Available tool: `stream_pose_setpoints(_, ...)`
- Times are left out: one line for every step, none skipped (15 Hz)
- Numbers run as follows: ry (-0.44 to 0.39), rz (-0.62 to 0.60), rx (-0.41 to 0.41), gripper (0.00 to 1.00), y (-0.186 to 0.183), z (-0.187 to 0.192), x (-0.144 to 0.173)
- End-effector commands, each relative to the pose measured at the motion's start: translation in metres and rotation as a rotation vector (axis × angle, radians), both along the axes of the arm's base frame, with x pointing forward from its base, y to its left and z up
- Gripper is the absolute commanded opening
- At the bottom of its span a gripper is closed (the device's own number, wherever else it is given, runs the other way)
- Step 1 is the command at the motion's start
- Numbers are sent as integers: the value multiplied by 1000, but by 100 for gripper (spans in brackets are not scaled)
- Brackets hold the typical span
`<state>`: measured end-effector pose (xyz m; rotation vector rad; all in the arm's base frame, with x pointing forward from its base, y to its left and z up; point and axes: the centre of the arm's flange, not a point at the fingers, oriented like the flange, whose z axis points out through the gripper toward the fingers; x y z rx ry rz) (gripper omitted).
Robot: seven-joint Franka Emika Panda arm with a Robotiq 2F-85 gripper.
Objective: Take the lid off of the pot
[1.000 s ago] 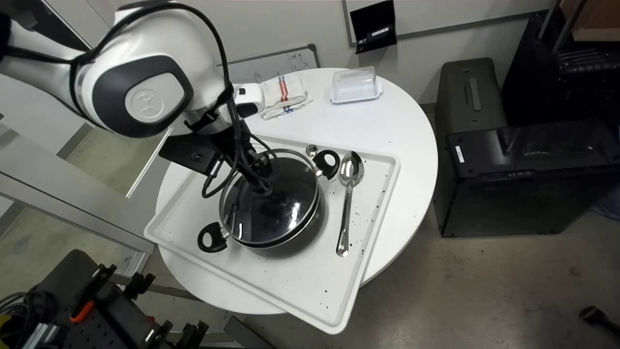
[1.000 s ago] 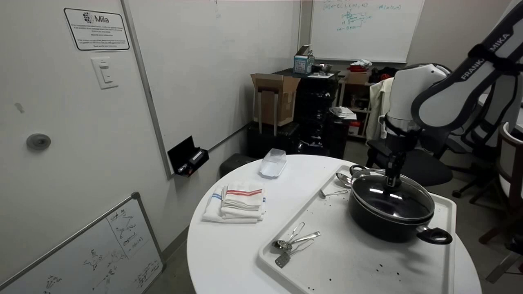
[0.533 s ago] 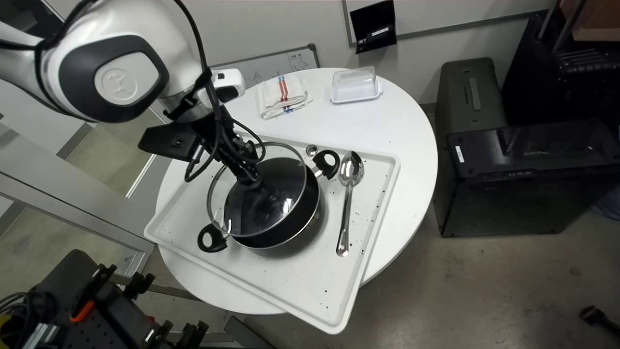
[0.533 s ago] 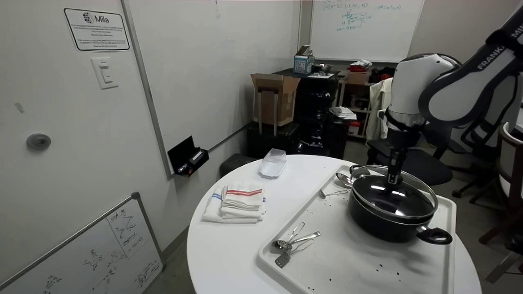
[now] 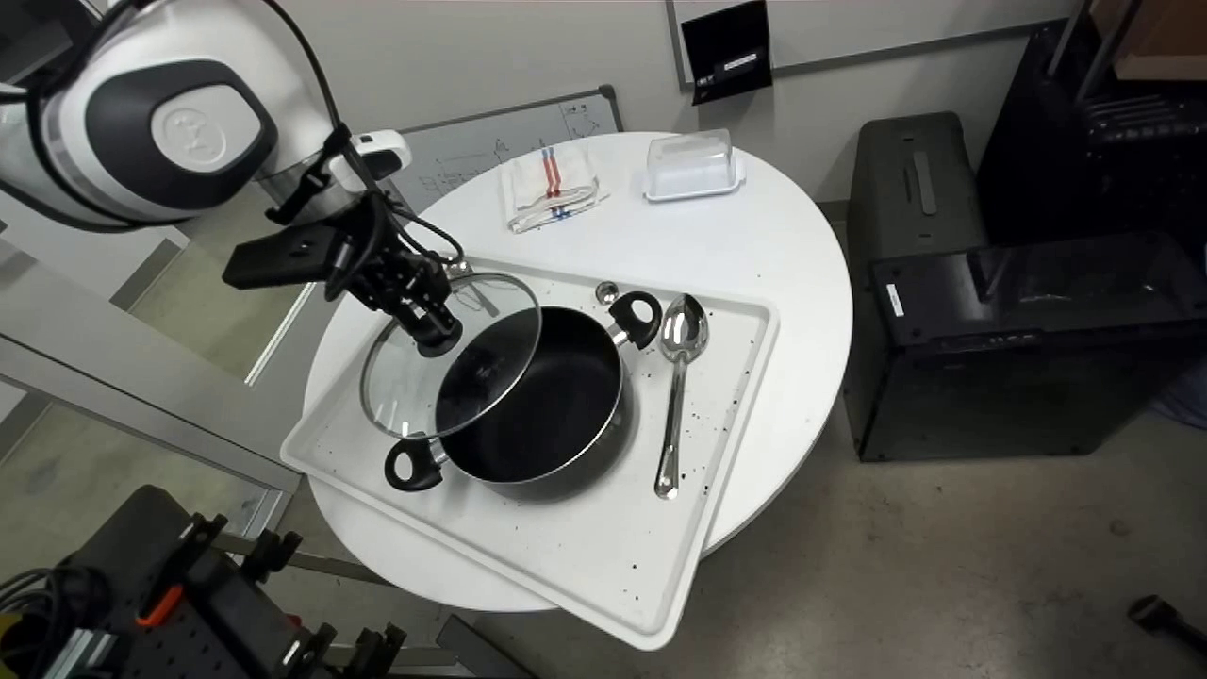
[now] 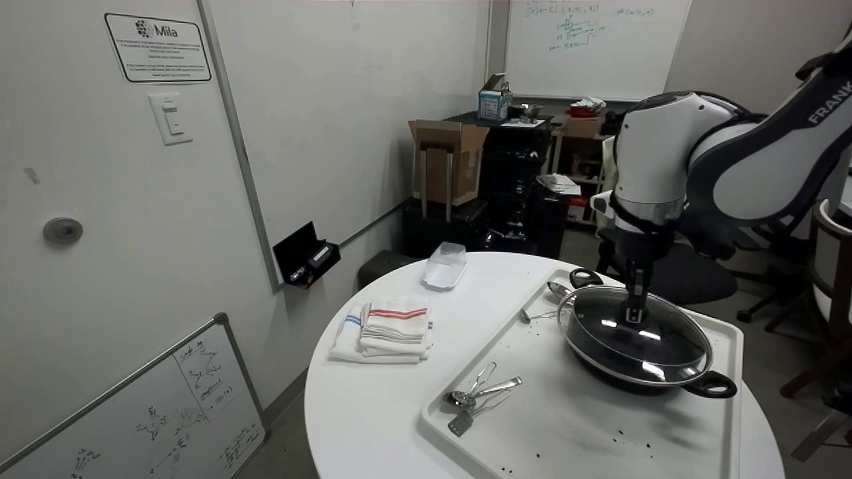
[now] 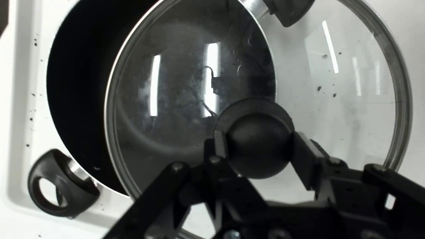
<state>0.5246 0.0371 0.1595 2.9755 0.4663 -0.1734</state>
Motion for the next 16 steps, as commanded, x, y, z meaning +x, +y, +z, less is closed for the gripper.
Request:
stream_pose_setpoints(-15,108,-26,25,45,7,5)
stream_pose_setpoints(-13,135,-28,25,59,3,6)
stream_pose_setpoints(-13,162,-33,25,73,-1,6)
stream_pose_setpoints(-9,187,-33,25,85,-5,6)
stream_pose_setpoints(-9,209,-38,25,97,-9,6)
stream_pose_setpoints(-5,230,-41,25,109,-14,7)
stream_pose_setpoints(-2,251,-42,25,119,-19,6)
stream_pose_setpoints(2,270,-44,25,130,-24,6)
stream_pose_setpoints(2,288,-45,25,139,-29,5)
stream_pose_setpoints(3,306,-46,25,148,-33,4)
stream_pose_setpoints(6,322,-47,25,156,-37,4)
stream_pose_setpoints(8,336,-48,25,164,-41,3)
stream_pose_setpoints(9,349,-50,25,170,-44,2)
stream_pose_setpoints(13,362,-53,25,176,-48,0)
stream_pose_setpoints(15,372,-57,25,179,-52,0)
stream_pose_setpoints(20,382,-60,25,182,-57,-1)
